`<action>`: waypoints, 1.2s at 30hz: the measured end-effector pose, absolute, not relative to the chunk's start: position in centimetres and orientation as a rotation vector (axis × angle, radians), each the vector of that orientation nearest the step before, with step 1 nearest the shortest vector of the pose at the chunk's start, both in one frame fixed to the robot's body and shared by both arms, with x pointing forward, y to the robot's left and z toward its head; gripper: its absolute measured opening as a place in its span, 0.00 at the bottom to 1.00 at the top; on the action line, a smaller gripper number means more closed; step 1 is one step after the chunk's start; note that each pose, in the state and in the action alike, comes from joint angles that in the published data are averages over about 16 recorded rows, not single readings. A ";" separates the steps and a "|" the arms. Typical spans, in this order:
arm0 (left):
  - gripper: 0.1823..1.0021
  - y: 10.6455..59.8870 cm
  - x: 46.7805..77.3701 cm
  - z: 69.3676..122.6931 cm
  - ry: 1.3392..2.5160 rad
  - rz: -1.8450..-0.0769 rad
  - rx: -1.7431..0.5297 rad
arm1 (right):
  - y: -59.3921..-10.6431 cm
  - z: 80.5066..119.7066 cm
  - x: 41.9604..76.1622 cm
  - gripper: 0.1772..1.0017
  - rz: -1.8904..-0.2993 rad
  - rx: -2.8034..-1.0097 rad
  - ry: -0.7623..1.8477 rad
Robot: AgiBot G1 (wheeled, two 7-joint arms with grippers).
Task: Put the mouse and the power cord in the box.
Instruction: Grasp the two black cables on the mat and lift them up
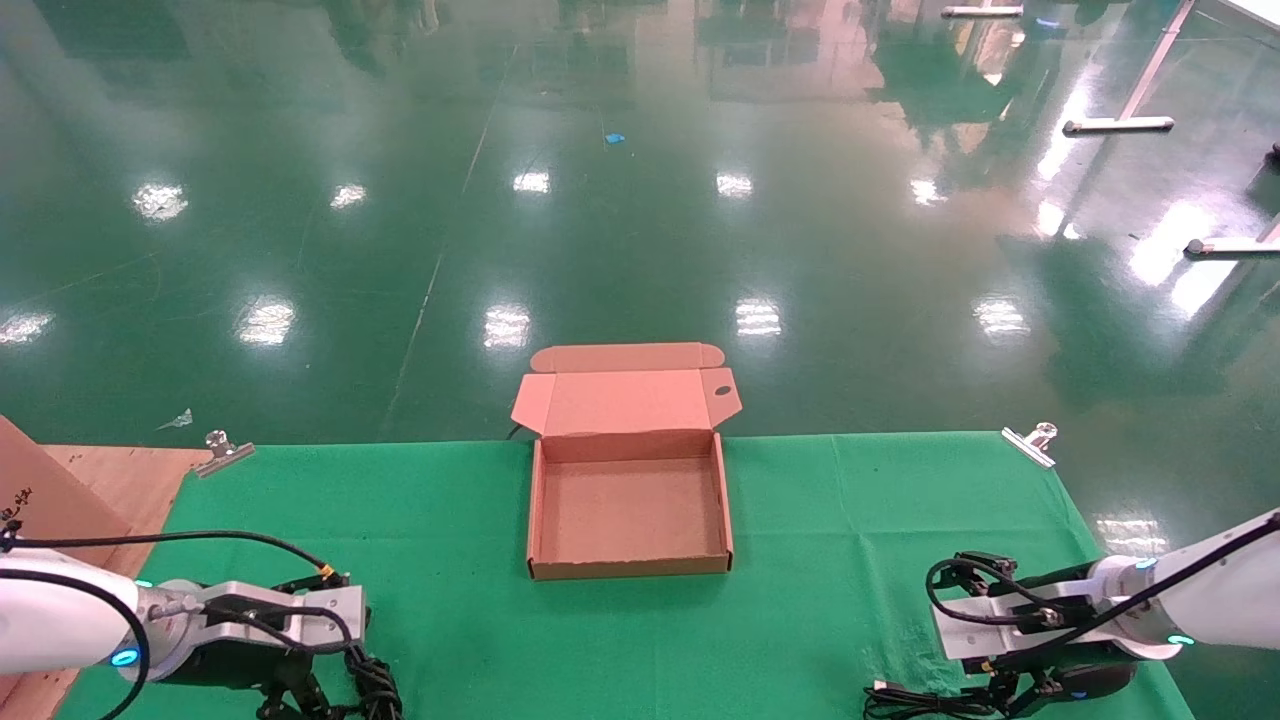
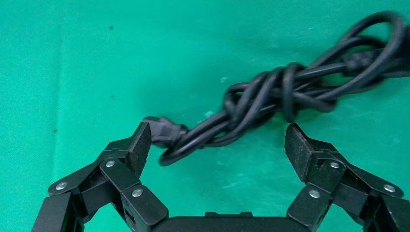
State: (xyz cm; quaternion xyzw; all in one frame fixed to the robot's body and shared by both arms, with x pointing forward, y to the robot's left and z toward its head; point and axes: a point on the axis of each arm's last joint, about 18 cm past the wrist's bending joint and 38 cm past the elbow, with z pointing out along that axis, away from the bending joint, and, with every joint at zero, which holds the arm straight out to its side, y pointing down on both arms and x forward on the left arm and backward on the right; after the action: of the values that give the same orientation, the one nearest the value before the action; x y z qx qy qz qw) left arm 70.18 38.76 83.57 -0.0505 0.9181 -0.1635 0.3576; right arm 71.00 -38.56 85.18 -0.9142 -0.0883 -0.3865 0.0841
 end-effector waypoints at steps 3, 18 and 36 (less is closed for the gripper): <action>1.00 38.8 69.8 83.7 2.384 -0.435 -0.118 | -38.8 85.0 70.4 1.00 -1.117 -2.718 -0.268; 1.00 37.8 68.0 83.1 2.479 -0.497 -0.015 | -38.8 83.5 68.0 1.00 -0.943 -2.685 -0.303; 1.00 37.5 69.5 82.3 2.422 -0.438 -0.014 | -39.1 82.1 69.9 1.00 -1.071 -2.715 -0.233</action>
State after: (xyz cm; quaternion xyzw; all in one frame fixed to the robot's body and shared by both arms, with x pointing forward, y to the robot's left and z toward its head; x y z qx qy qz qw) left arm 69.50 37.50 82.33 -0.0055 0.9277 -0.1677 0.3335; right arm 69.90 -39.07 82.11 -0.9220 -0.0791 -0.3637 0.1064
